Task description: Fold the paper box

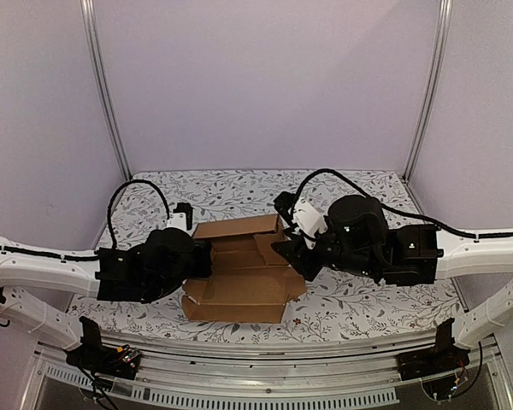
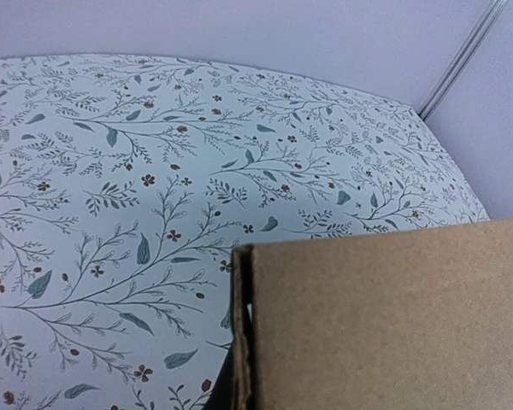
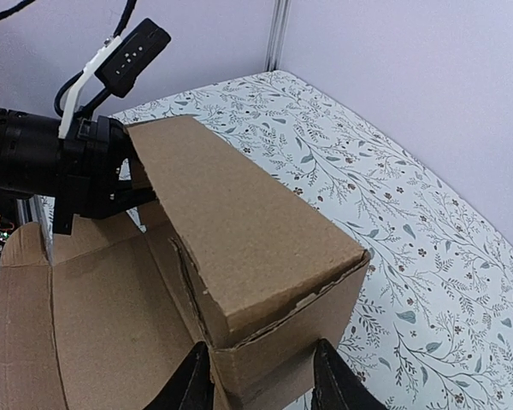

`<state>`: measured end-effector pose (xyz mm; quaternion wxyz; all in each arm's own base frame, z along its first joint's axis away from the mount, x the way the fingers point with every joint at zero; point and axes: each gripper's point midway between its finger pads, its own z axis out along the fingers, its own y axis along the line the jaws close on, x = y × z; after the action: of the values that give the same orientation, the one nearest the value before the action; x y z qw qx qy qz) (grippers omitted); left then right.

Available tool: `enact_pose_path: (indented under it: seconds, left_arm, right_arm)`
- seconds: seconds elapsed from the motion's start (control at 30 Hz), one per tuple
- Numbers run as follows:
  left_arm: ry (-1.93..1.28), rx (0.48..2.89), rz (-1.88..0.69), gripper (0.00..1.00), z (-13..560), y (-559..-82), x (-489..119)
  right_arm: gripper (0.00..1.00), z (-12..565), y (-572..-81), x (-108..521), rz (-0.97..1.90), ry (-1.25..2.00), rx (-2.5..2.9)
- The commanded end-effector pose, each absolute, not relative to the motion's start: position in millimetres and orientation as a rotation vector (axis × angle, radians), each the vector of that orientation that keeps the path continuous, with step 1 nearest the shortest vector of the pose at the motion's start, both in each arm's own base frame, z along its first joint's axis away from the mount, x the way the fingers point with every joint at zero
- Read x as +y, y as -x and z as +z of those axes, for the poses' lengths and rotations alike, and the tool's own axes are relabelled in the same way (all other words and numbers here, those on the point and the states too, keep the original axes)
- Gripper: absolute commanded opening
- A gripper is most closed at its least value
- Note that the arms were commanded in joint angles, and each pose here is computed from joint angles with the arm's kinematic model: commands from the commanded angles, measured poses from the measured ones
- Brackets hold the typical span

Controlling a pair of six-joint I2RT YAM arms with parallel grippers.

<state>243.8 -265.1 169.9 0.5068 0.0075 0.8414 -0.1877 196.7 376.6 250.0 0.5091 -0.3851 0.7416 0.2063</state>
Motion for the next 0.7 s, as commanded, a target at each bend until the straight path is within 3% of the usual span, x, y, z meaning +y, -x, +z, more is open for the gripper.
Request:
enact_pose_path:
  seconds: [0.0, 0.67]
  left_arm:
    - [0.002, 2.042, -0.435, 0.00, 171.5, -241.1, -270.8]
    - [0.043, 2.071, -0.456, 0.00, 174.0, -237.7, -281.4]
  right_arm:
    - [0.39, 240.0, -208.7, 376.6, 0.412, 0.856, 1.793]
    - [0.40, 223.1, -240.5, 384.7, 0.201, 0.663, 1.763]
